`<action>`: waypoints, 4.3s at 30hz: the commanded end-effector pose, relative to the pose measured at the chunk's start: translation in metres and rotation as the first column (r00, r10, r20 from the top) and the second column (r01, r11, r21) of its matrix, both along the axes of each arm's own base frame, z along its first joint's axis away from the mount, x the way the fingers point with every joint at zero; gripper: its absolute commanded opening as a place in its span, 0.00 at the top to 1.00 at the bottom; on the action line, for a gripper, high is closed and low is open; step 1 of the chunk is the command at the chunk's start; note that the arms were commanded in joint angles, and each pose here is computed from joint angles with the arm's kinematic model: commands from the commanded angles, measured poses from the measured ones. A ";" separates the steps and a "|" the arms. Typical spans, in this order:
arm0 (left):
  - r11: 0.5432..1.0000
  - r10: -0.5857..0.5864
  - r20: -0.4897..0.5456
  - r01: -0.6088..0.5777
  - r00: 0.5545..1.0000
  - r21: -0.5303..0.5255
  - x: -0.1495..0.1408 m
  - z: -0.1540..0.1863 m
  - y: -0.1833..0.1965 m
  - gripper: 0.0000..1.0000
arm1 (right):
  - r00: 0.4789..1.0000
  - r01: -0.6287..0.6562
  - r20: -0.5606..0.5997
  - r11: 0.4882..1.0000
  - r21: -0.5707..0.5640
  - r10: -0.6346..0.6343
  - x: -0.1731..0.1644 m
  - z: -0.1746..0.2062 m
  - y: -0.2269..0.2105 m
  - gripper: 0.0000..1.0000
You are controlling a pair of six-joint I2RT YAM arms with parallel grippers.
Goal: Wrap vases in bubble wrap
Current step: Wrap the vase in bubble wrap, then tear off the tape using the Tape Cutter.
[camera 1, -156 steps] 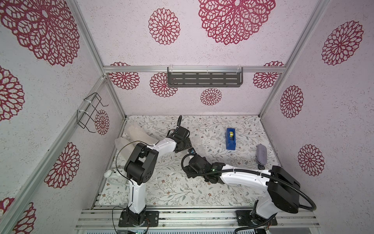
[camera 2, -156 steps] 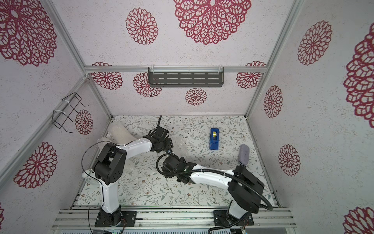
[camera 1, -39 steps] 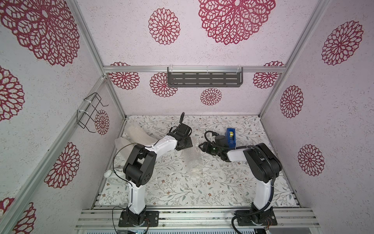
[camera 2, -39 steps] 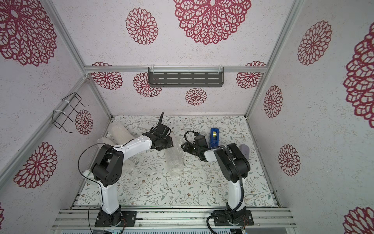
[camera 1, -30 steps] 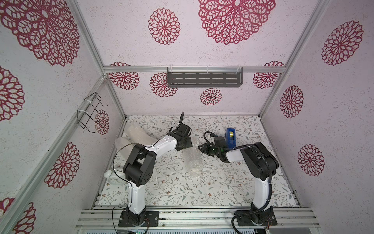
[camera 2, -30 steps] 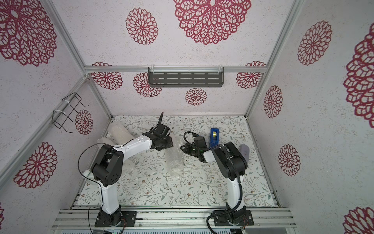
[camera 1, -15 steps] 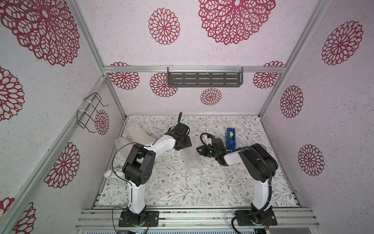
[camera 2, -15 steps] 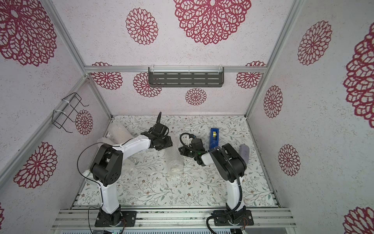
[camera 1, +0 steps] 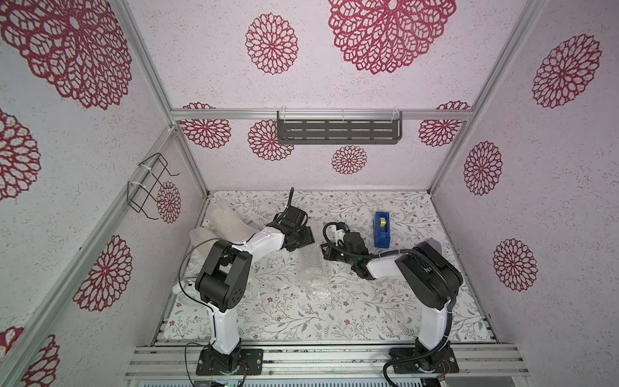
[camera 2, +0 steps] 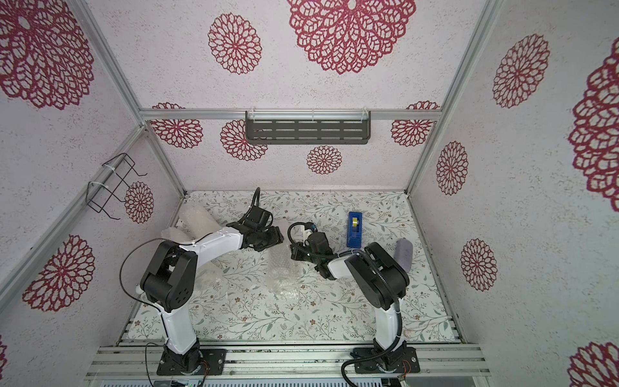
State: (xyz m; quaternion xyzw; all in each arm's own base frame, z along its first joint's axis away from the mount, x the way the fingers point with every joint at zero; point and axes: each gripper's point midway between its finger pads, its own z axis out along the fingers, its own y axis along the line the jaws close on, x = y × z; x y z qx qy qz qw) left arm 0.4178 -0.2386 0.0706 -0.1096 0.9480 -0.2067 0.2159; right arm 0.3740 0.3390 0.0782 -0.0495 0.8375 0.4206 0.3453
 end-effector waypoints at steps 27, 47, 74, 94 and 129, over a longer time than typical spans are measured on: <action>0.999 -0.019 0.035 0.020 0.999 -0.037 0.020 0.010 -0.013 0.15 | 0.987 -0.108 0.124 0.994 0.019 0.105 -0.014 0.039 0.045 0.97; 0.994 0.012 -0.049 -0.006 0.999 0.113 0.016 -0.034 0.008 0.71 | 0.990 -0.034 0.135 0.998 -0.056 0.042 -0.018 0.050 -0.006 0.64; 0.994 -0.091 -0.012 0.091 0.996 0.060 0.020 -0.031 -0.012 0.91 | 0.920 0.341 -0.147 0.926 -0.160 -0.364 0.031 0.062 -0.288 0.51; 0.994 -0.107 0.016 0.107 0.994 0.019 0.023 -0.023 -0.023 0.93 | 0.942 0.196 -0.283 0.980 0.028 -0.180 0.081 0.027 -0.283 0.63; 0.994 -0.100 -0.016 0.100 0.995 0.032 0.019 -0.034 -0.023 0.91 | 0.925 0.185 -0.358 0.975 0.125 -0.129 0.096 -0.010 -0.267 0.89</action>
